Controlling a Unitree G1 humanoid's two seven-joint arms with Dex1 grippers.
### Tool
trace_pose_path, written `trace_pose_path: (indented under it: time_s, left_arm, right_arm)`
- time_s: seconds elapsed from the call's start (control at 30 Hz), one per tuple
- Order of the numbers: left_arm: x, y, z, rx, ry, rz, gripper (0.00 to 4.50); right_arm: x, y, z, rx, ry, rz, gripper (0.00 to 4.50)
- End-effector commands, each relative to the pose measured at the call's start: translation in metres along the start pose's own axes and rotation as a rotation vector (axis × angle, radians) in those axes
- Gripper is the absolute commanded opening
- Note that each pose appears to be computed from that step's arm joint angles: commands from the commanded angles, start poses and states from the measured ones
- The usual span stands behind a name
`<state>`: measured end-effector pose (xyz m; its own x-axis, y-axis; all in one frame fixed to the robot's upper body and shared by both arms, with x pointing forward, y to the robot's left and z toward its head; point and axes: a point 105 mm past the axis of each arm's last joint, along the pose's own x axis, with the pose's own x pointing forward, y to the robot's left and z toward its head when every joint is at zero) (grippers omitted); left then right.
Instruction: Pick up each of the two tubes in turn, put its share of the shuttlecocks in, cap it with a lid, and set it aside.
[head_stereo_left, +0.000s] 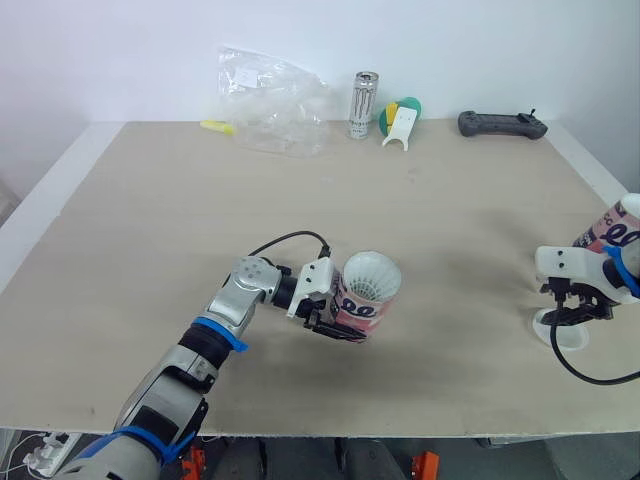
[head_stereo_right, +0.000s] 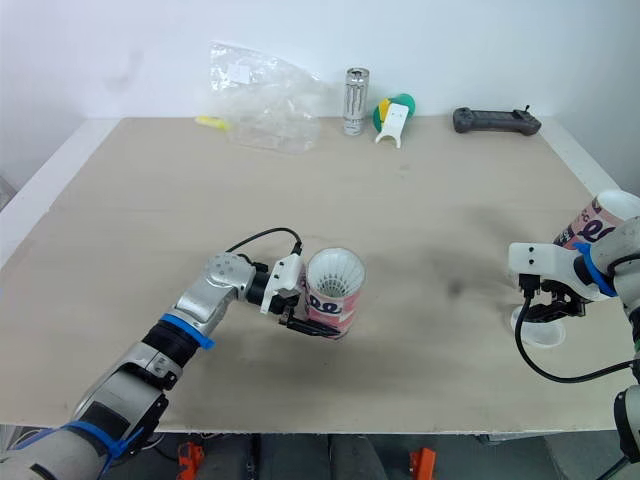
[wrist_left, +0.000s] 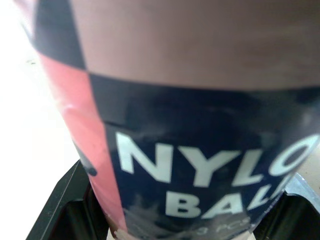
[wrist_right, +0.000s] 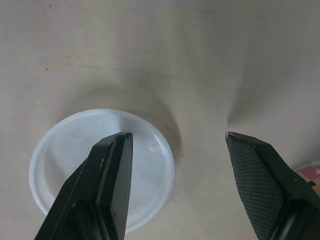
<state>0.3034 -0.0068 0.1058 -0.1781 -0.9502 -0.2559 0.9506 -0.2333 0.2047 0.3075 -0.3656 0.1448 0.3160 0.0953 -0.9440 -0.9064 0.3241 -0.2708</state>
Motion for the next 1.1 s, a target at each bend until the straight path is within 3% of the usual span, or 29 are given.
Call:
trace_pose_path:
  time_s: [0.03,0.17,0.2,0.5,0.63,0.73,0.87,1.1]
  left_arm:
    - [-0.013,-0.009,-0.03,-0.088,0.114,-0.002,3.18]
    - [-0.015,-0.007,-0.03,-0.088,0.118,0.003,3.18]
    - [-0.015,-0.007,-0.03,-0.087,0.119,0.004,3.18]
    - [-0.014,0.001,-0.024,-0.083,0.106,0.013,3.18]
    - [-0.013,-0.002,-0.025,-0.093,0.106,-0.001,3.18]
    - [-0.013,-0.006,-0.027,-0.111,0.117,-0.028,3.18]
    - [-0.016,-0.01,-0.03,-0.115,0.145,-0.058,3.18]
    - [-0.017,-0.005,-0.028,-0.11,0.153,-0.066,3.18]
  right_arm:
    - [0.0,0.004,-0.003,0.004,0.01,0.037,2.38]
    - [-0.002,0.008,-0.003,0.01,-0.004,0.067,0.17]
    - [-0.002,0.009,-0.002,0.01,-0.011,0.077,0.03]
    - [-0.009,0.012,0.008,0.025,-0.091,0.089,0.03]
    - [-0.028,0.002,0.036,-0.021,-0.206,0.002,0.03]
    - [-0.051,0.004,0.07,-0.1,-0.327,-0.027,0.03]
    - [-0.1,0.026,0.156,-0.269,-0.654,-0.027,0.03]
    - [-0.147,0.076,0.234,-0.538,-0.888,0.065,0.03]
